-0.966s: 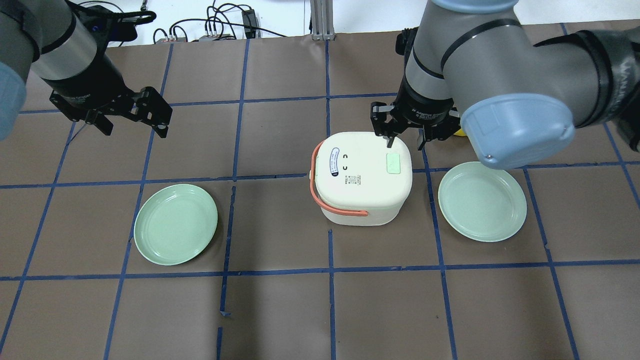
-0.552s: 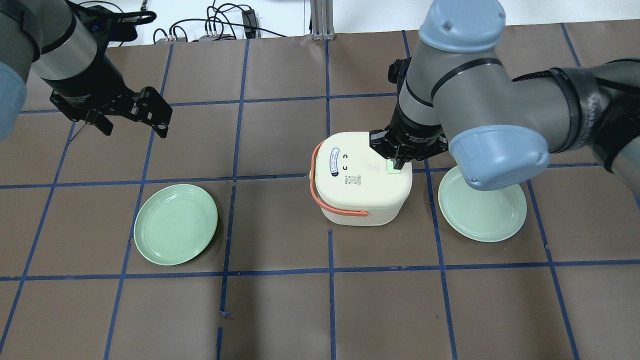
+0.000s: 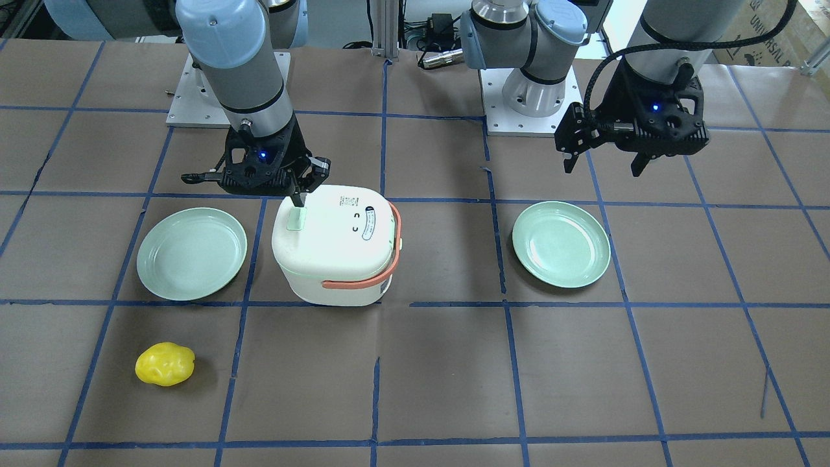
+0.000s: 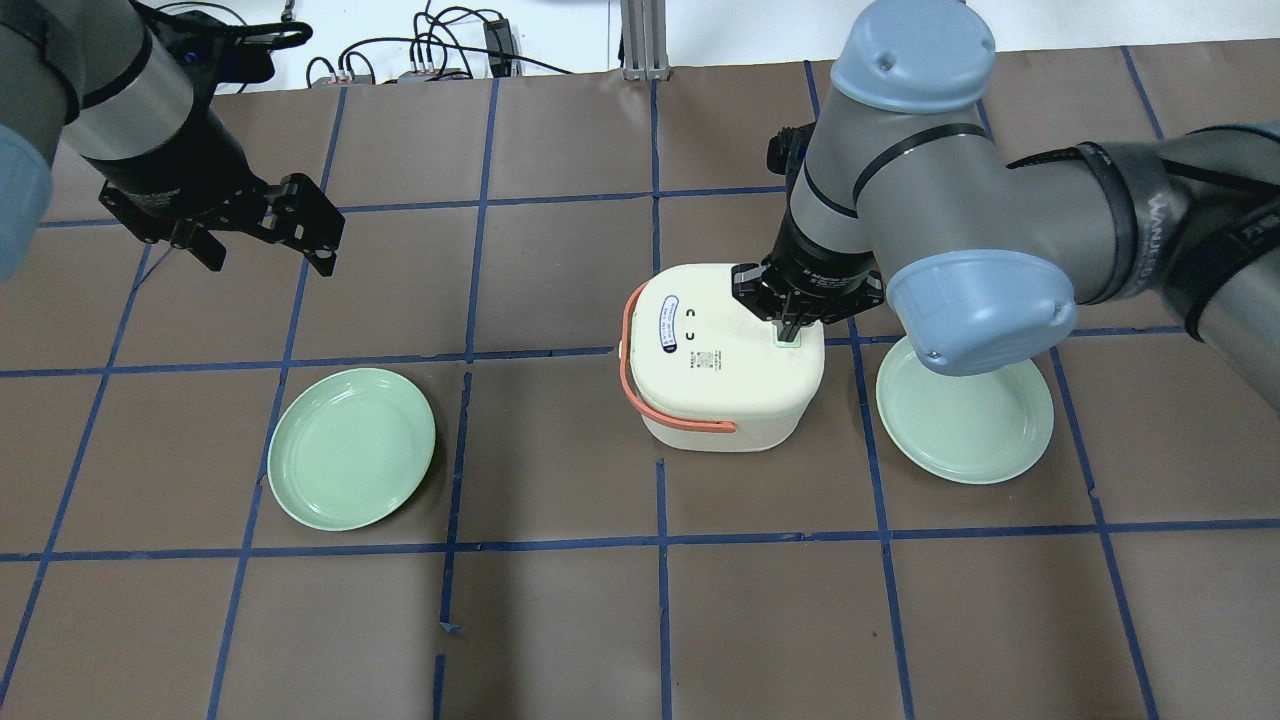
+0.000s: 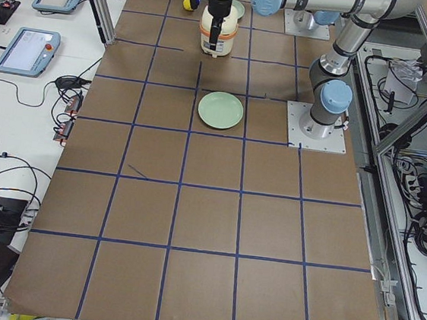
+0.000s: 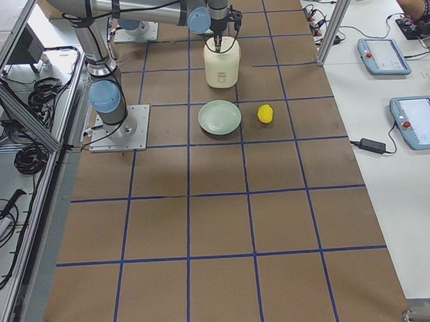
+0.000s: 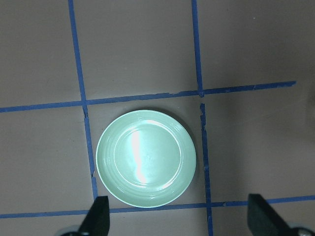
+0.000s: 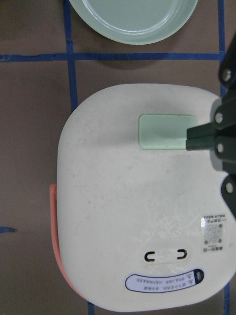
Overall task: Press rice cooker button
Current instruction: 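Press down on the green lid button with the right gripper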
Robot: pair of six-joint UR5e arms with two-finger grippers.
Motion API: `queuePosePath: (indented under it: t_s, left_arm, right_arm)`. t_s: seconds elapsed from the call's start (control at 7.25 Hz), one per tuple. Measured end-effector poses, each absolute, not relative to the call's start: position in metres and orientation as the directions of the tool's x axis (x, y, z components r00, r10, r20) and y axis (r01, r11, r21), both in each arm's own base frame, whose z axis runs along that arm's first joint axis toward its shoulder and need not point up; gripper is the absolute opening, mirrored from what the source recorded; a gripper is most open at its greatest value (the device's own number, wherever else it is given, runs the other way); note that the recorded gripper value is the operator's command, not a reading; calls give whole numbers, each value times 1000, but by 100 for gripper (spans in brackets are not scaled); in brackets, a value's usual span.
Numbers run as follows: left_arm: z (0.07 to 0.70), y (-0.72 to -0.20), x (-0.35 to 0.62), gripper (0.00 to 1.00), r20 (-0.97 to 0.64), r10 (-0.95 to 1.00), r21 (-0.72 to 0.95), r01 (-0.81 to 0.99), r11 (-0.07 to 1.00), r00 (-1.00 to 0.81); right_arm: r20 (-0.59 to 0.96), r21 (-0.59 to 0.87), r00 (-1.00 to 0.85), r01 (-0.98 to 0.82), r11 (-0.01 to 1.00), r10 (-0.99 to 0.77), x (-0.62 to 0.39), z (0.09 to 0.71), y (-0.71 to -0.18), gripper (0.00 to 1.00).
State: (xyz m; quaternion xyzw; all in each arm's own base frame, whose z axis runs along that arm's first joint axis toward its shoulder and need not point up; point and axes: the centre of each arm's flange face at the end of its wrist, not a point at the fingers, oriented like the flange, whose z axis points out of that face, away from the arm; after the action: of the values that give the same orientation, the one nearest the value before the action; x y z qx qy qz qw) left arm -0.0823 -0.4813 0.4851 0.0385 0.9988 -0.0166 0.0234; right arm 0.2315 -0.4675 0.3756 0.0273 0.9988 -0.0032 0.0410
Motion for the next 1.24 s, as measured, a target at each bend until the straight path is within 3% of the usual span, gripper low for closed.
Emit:
queuePosePath:
  t_s: [1.24]
  left_arm:
    - [485, -481, -82, 100, -48, 77, -31, 79, 996, -996]
  right_arm:
    - [-80, 2, -996, 26, 1000, 26, 229, 358, -476, 8]
